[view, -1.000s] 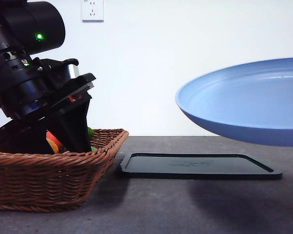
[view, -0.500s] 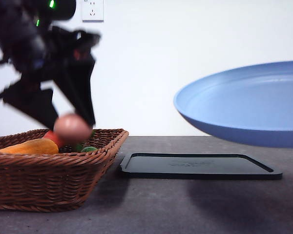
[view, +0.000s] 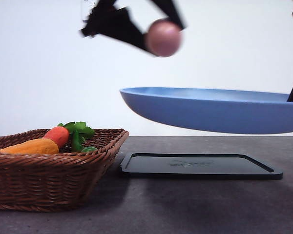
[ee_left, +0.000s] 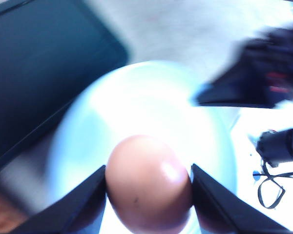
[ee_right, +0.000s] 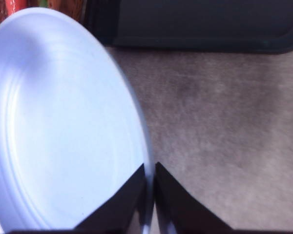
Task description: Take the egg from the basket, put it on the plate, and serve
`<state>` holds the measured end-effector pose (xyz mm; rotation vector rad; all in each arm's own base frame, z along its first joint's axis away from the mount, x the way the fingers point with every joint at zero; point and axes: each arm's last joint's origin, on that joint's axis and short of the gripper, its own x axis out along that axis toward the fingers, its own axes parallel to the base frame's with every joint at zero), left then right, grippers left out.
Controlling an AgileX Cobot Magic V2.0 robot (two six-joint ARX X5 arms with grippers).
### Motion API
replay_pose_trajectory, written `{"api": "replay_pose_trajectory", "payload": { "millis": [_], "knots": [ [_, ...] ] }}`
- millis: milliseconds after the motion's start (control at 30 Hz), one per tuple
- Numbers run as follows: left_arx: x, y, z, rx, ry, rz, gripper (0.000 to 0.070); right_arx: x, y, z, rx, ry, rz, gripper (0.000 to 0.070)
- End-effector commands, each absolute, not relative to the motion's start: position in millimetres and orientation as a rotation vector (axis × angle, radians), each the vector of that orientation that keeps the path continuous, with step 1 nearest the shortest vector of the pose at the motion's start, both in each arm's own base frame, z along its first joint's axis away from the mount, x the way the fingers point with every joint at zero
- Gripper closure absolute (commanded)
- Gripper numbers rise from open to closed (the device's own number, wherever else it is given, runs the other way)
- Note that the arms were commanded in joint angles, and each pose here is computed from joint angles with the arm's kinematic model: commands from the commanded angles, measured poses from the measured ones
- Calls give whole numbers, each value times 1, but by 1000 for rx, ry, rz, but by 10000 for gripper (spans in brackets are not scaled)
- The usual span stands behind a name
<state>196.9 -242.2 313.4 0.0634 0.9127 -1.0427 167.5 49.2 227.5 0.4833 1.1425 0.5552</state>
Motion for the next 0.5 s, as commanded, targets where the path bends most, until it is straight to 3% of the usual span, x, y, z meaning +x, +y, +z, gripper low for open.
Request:
{"api": "replay_pose_trajectory", "payload": {
  "millis": [0,200,467],
  "knots": [
    [191,-260,308,150,879,-1060,530,171,51,226,502,1151,575,700],
    [178,-287,287,345,832,-1028,530,174,52,224,497,1162,583,700],
    [184,-302,260,394,885,-1026,527,175,52,224,493,1155,585,700]
  ]
}}
